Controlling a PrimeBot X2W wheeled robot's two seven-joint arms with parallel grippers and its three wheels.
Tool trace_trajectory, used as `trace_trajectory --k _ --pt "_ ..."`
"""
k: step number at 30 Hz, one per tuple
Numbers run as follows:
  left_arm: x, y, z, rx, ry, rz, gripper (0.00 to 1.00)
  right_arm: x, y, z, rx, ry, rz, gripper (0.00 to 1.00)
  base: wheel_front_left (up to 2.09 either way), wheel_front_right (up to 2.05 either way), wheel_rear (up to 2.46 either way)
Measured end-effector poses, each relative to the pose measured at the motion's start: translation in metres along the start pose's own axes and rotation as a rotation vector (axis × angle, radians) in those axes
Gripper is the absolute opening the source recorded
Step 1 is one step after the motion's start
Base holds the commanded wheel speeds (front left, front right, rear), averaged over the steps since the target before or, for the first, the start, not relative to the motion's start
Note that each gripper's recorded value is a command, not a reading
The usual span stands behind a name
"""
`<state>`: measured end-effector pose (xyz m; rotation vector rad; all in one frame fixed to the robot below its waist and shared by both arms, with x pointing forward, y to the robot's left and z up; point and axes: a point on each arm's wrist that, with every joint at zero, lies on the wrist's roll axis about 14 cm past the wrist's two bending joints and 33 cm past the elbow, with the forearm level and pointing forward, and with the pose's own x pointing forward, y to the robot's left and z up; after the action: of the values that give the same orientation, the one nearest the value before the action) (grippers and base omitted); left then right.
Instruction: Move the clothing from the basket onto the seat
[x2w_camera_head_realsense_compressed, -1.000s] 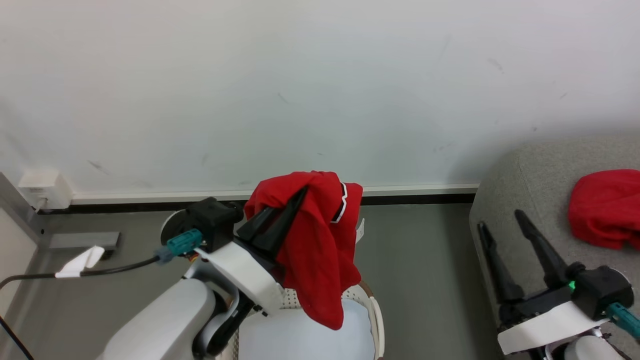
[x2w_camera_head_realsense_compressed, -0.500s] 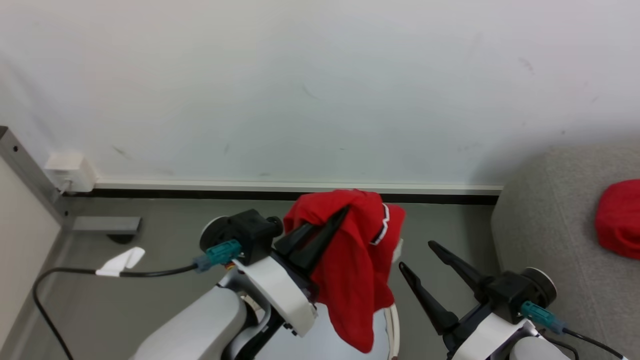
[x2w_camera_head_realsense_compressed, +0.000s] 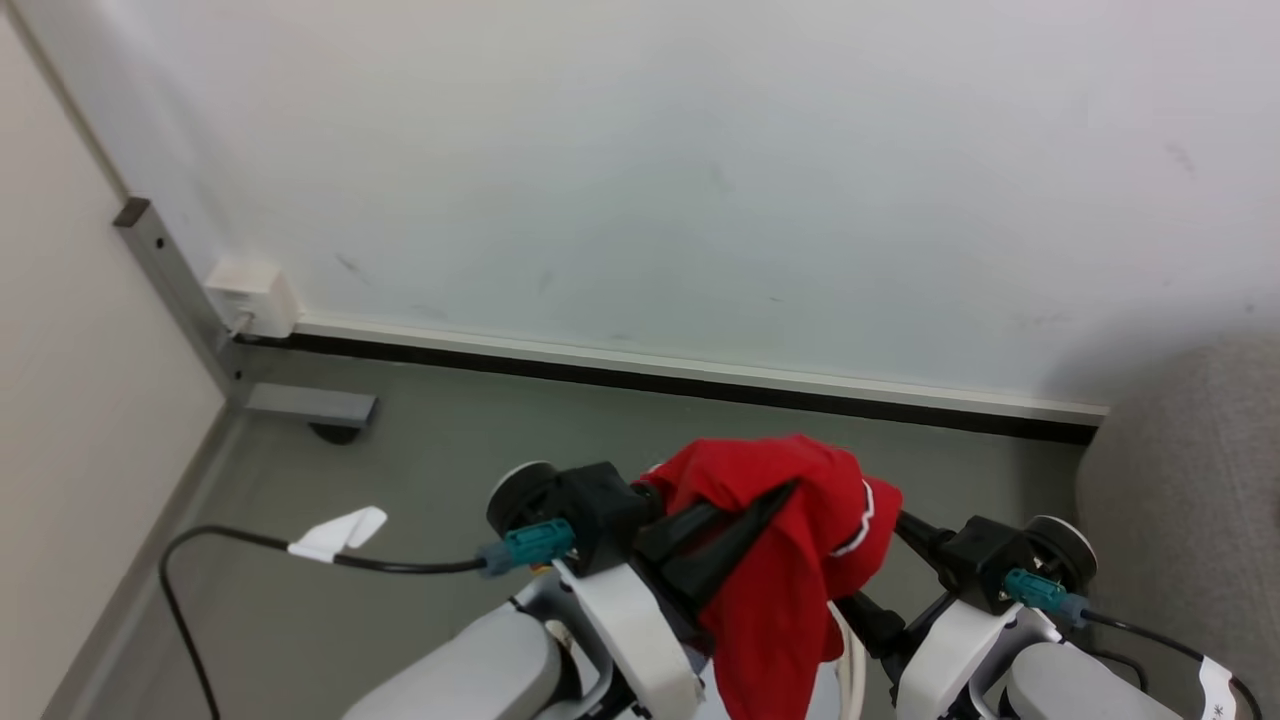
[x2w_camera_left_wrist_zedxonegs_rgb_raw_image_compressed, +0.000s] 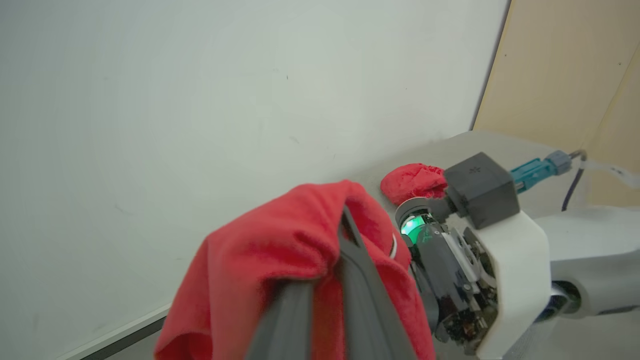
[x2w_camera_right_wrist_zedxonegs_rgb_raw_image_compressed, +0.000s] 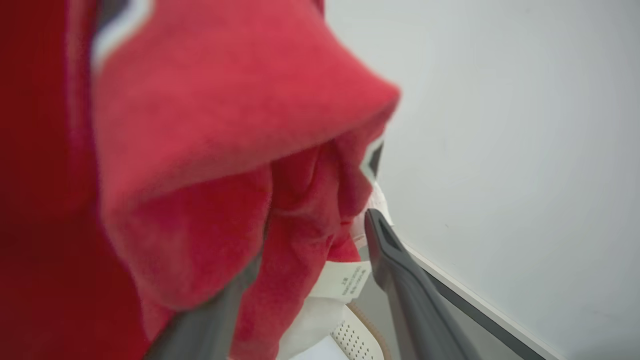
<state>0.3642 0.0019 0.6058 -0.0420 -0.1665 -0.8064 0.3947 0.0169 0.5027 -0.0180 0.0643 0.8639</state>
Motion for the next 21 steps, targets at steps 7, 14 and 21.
trace_trajectory --k 7,14,21 --pt "-0.012 -0.004 -0.002 -0.001 0.022 0.007 0.0 0.018 0.01 0.007 -0.012 -0.005 0.049 1.0 0.0 0.0 0.0" --pt "-0.025 -0.001 -0.007 -0.003 0.047 0.037 0.0 0.029 0.03 0.021 -0.072 -0.035 0.133 1.0 0.0 0.0 0.0" --pt "-0.028 0.003 -0.009 -0.006 0.052 0.051 0.0 0.028 0.048 0.02 -0.082 -0.028 0.205 0.14 0.0 0.0 0.0"
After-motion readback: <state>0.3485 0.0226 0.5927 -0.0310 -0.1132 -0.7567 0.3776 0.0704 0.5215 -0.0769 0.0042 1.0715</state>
